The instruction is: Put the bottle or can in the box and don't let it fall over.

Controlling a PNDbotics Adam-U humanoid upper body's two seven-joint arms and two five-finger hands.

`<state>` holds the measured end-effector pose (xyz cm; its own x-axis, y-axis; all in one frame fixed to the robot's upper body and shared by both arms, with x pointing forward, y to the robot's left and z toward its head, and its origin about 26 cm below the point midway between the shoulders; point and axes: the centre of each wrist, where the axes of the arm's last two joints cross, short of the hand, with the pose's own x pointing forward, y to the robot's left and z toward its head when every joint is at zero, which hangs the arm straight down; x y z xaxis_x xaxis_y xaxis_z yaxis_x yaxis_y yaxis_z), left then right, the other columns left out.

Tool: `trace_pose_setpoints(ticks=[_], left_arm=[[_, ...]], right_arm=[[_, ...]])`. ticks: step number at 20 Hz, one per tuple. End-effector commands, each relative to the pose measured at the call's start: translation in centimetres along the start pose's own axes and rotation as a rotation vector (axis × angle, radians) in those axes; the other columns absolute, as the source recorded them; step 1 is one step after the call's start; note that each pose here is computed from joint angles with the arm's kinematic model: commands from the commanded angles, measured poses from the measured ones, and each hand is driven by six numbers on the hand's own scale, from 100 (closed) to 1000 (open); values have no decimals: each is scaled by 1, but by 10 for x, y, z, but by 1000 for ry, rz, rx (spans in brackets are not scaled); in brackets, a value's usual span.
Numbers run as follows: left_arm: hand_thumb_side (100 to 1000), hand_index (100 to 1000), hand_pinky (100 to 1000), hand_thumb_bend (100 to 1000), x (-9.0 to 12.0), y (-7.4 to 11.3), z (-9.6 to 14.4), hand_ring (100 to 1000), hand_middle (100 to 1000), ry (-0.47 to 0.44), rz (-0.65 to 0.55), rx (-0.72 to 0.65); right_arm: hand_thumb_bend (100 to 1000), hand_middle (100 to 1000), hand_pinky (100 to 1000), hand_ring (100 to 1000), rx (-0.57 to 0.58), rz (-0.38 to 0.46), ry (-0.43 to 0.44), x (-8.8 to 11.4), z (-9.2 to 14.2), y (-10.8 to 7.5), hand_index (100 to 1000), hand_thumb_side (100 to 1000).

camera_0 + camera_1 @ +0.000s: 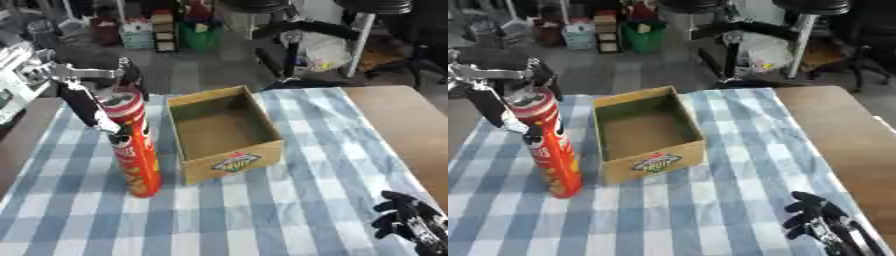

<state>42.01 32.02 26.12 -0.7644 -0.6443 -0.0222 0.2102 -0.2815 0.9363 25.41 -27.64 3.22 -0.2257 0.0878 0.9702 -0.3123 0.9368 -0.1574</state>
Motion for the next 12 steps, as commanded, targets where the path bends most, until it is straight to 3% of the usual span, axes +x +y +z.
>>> trace_pose_setpoints(ticks=[1, 5, 12], left_arm=[[240, 643, 145, 130, -3, 11, 14, 369, 425, -154, -205, -264], [195, 629, 111, 100, -3, 19, 19, 351, 407, -137, -209, -242], [146, 619, 100, 100, -7, 55, 41, 324, 389, -69, -169, -85]], right_arm=[[100, 634, 509, 577, 7, 14, -15, 5, -1, -5, 829, 663], [100, 634, 509, 577, 6, 13, -14, 5, -1, -5, 829, 663], [100, 634, 509, 577, 3, 11, -10, 4, 0, -5, 829, 664]])
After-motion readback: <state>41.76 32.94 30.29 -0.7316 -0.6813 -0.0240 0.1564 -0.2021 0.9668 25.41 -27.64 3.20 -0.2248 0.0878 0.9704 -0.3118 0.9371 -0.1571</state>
